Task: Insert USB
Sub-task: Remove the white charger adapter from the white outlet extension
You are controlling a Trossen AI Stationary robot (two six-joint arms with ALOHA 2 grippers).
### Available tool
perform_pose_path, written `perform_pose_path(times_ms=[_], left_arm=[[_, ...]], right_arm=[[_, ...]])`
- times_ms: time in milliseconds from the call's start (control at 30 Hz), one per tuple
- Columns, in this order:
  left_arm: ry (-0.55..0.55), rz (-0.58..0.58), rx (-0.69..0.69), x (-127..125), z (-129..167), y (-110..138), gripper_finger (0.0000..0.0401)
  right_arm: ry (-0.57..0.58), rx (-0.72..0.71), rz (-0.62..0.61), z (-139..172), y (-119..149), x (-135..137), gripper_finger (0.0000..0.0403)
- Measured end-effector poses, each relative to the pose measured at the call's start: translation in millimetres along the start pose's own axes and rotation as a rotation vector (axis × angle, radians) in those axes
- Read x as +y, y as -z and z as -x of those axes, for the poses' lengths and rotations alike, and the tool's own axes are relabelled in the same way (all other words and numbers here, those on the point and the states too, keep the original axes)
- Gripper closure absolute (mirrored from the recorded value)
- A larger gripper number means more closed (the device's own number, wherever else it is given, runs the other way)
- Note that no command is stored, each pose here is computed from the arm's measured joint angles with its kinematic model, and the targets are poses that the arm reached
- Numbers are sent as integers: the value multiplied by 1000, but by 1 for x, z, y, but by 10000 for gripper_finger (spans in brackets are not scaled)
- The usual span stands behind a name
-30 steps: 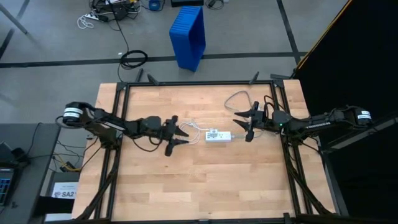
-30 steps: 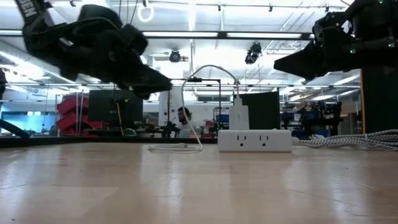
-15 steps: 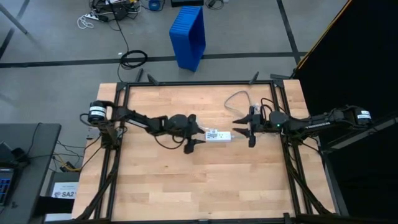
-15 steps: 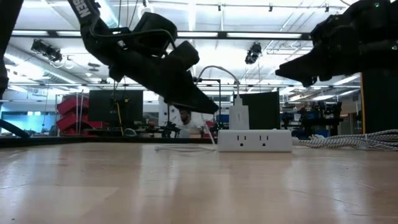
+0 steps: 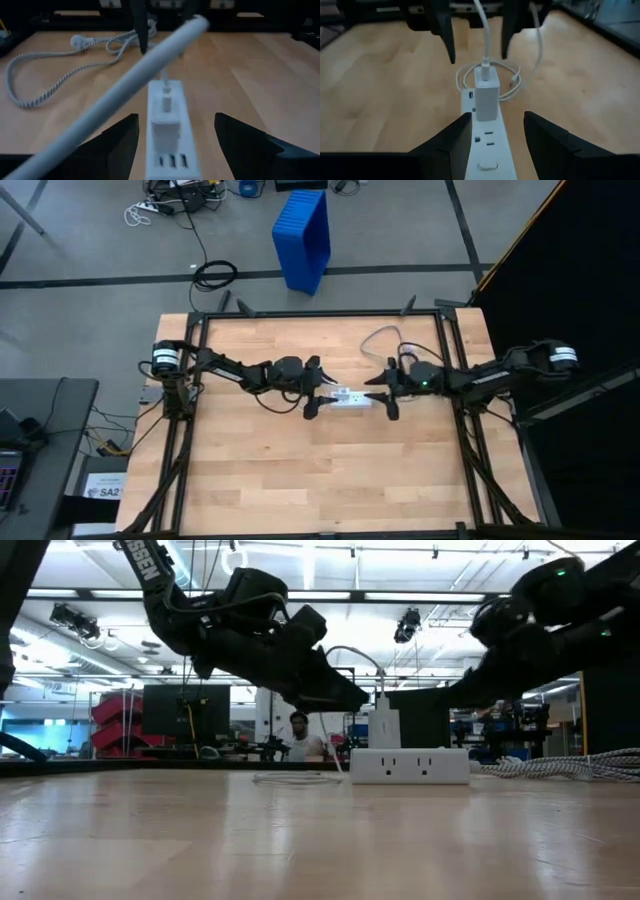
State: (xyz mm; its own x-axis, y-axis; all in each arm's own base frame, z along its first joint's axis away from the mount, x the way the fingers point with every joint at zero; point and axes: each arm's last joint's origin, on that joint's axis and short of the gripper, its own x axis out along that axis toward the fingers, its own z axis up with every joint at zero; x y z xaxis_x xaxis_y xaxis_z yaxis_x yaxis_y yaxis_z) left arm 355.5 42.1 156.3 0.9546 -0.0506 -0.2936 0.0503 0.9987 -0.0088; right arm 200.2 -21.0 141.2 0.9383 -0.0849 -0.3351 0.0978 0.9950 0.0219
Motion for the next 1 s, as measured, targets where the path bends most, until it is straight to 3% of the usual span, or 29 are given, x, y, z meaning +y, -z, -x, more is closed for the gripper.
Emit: perform_pose_path(times_ms=[167, 300, 600, 1000], left_arm=[[13, -14, 6, 1, -2, -4, 151], [-2, -9, 0, 6, -8, -4, 151], [19, 6, 23, 12, -32, 7, 151], [26, 5, 10, 12, -37, 10, 163]], right_arm=[[-29, 71, 8, -20, 4, 1, 247], [-62, 47, 14, -27, 6, 2, 251], [-72, 66, 17, -32, 12, 2, 256], [-63, 118, 14, -35, 20, 1, 256]])
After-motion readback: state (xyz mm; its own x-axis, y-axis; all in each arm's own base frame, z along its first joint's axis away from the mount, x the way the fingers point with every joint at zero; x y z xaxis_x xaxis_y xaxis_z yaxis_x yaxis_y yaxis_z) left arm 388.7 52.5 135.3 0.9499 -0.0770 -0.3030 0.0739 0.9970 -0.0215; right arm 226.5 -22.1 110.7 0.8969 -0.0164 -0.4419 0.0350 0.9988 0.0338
